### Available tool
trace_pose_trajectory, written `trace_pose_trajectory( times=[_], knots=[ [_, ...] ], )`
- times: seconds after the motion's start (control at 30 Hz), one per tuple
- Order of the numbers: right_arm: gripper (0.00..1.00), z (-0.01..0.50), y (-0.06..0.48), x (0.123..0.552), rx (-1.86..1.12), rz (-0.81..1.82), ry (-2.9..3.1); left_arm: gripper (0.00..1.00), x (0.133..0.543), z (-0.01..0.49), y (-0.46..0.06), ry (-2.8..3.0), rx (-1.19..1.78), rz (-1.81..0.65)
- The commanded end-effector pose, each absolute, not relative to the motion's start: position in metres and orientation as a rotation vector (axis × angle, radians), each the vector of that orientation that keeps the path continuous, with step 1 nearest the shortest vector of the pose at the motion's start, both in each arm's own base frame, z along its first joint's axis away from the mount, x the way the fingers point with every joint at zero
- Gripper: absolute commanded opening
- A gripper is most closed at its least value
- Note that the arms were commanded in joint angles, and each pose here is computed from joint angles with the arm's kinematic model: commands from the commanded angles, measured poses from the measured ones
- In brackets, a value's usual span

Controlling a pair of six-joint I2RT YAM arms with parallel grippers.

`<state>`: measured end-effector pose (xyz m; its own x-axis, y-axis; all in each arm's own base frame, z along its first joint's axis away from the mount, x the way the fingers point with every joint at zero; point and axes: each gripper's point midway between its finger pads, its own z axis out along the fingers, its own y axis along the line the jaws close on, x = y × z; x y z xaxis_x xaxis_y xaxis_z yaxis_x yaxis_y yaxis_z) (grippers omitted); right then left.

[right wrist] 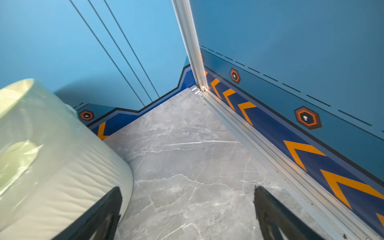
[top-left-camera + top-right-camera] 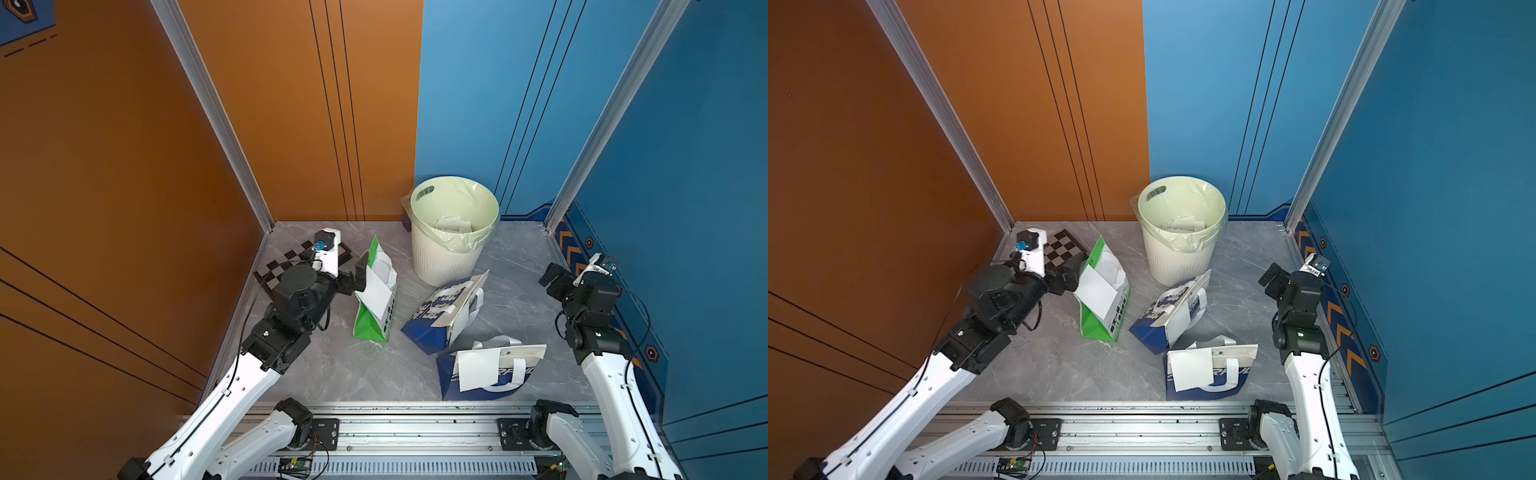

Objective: Shred takeout receipts and throw away
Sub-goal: Pick up the takeout bag at the center of the board.

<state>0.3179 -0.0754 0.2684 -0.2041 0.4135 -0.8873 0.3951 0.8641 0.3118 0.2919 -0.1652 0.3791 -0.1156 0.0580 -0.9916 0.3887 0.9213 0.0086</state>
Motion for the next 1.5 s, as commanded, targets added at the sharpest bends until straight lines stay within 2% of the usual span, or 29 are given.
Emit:
trace_pose_trajectory(
  times=[0.0, 0.2, 0.5, 0.6, 0.63, 0.73, 1.13, 1.37, 1.47],
  knots=[
    [1.00, 0.281, -0.051, 0.310, 0.526, 0.094, 1.887, 1.00, 0.264, 0.352, -0.212, 1.780, 0.611, -0.288],
    [1.00, 0.291, -0.035, 0.301, 0.456, 0.123, 1.918, 0.99, 0.217, 0.328, -0.283, 1.824, 0.867, -0.364],
    [1.00, 0.289, -0.031, 0.294, 0.435, 0.139, 1.920, 0.88, 0.193, 0.252, -0.288, 1.842, 1.068, -0.275],
    [1.00, 0.289, -0.030, 0.293, 0.433, 0.143, 1.919, 0.87, 0.200, 0.237, -0.299, 1.812, 1.110, -0.223],
    [1.00, 0.290, -0.030, 0.293, 0.430, 0.143, 1.917, 0.82, 0.203, 0.238, -0.304, 1.792, 1.107, -0.218],
    [1.00, 0.293, -0.030, 0.290, 0.423, 0.135, 1.909, 0.77, 0.211, 0.244, -0.320, 1.702, 1.090, -0.238],
    [1.00, 0.295, -0.029, 0.287, 0.416, 0.137, 1.906, 0.65, 0.230, 0.229, -0.354, 1.631, 1.093, -0.279],
    [1.00, 0.296, -0.026, 0.286, 0.407, 0.155, 1.904, 0.47, 0.237, 0.231, -0.363, 1.611, 1.035, -0.342],
    [1.00, 0.296, -0.025, 0.287, 0.405, 0.166, 1.905, 0.32, 0.238, 0.232, -0.370, 1.598, 1.030, -0.397]
  ],
)
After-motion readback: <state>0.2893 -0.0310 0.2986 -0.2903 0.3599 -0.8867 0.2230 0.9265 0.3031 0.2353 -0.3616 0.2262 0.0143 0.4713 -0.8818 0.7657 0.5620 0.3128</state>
